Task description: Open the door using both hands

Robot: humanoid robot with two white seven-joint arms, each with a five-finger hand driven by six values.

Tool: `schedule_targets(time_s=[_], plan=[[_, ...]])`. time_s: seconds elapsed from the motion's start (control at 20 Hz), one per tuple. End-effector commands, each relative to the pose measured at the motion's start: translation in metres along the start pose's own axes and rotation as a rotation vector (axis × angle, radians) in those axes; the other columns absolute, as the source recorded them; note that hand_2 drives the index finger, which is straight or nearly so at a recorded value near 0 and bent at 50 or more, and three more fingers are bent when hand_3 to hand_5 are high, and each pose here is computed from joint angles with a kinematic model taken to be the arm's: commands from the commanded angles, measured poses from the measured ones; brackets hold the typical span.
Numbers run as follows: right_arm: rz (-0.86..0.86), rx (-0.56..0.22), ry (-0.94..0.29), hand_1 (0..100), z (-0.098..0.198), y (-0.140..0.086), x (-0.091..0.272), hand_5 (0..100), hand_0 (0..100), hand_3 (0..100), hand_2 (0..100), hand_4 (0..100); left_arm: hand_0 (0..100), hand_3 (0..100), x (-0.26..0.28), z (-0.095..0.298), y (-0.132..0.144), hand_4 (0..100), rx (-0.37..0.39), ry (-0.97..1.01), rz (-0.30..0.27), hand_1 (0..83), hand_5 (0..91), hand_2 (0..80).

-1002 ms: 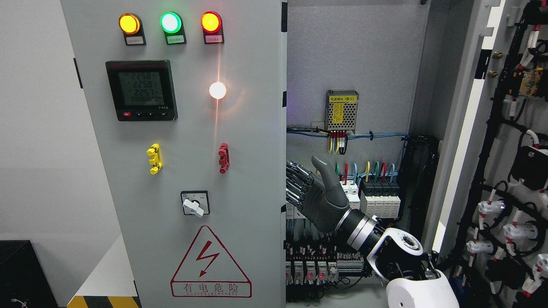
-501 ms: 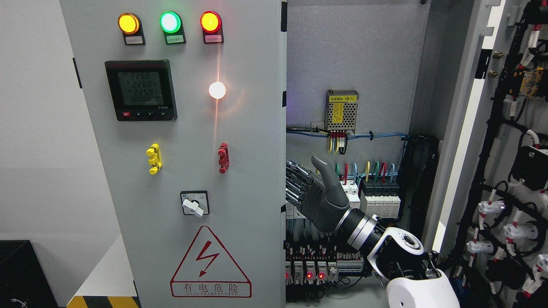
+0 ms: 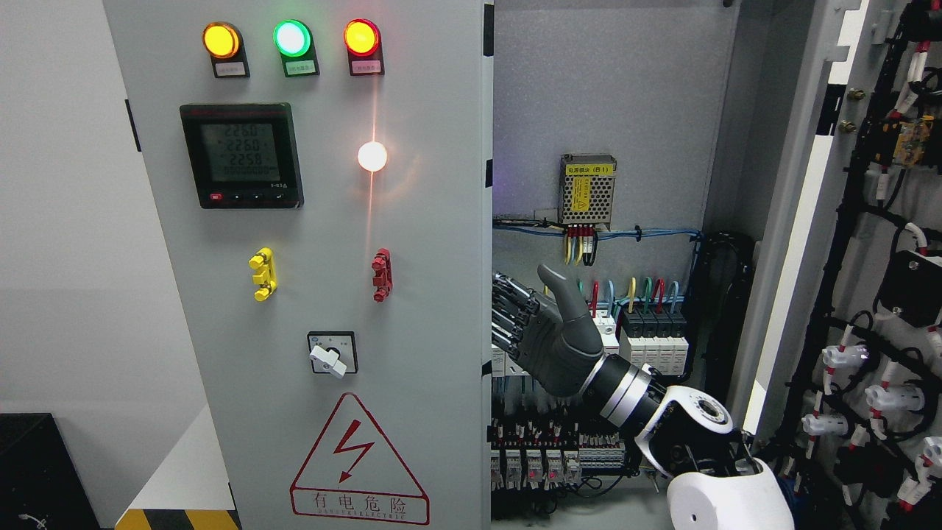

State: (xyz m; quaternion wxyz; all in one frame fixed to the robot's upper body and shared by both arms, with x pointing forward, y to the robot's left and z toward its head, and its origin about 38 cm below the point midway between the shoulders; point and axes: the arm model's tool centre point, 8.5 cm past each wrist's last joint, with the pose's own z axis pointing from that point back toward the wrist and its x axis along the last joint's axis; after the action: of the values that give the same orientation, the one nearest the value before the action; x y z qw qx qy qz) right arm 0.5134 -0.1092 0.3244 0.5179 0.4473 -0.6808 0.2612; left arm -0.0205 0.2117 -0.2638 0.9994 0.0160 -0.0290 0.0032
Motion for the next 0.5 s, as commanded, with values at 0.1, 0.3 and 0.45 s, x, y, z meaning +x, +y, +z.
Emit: schedule_targets(time_s=[0.1,0.3,0.45], plan=[[0.017,-0.028,0.004,0,0.01,-0.009,0.005,0,19,0,0,0,0,0,-0.01,0.001,0.0,0,0.007,0.031,0.057,0.0,0.0,0.0],[0.042,-0.009,-0.012,0,0.011,-0.001,0.012,0,19,0,0,0,0,0,-0.01,0.001,0.0,0,0.007,0.031,0.057,0.0,0.0,0.0],[0.069,0.025,-0.026,0,0.011,0.013,0.015,0,19,0,0,0,0,0,-0.01,0.001,0.0,0,0.007,0.031,0.058,0.0,0.0,0.0]])
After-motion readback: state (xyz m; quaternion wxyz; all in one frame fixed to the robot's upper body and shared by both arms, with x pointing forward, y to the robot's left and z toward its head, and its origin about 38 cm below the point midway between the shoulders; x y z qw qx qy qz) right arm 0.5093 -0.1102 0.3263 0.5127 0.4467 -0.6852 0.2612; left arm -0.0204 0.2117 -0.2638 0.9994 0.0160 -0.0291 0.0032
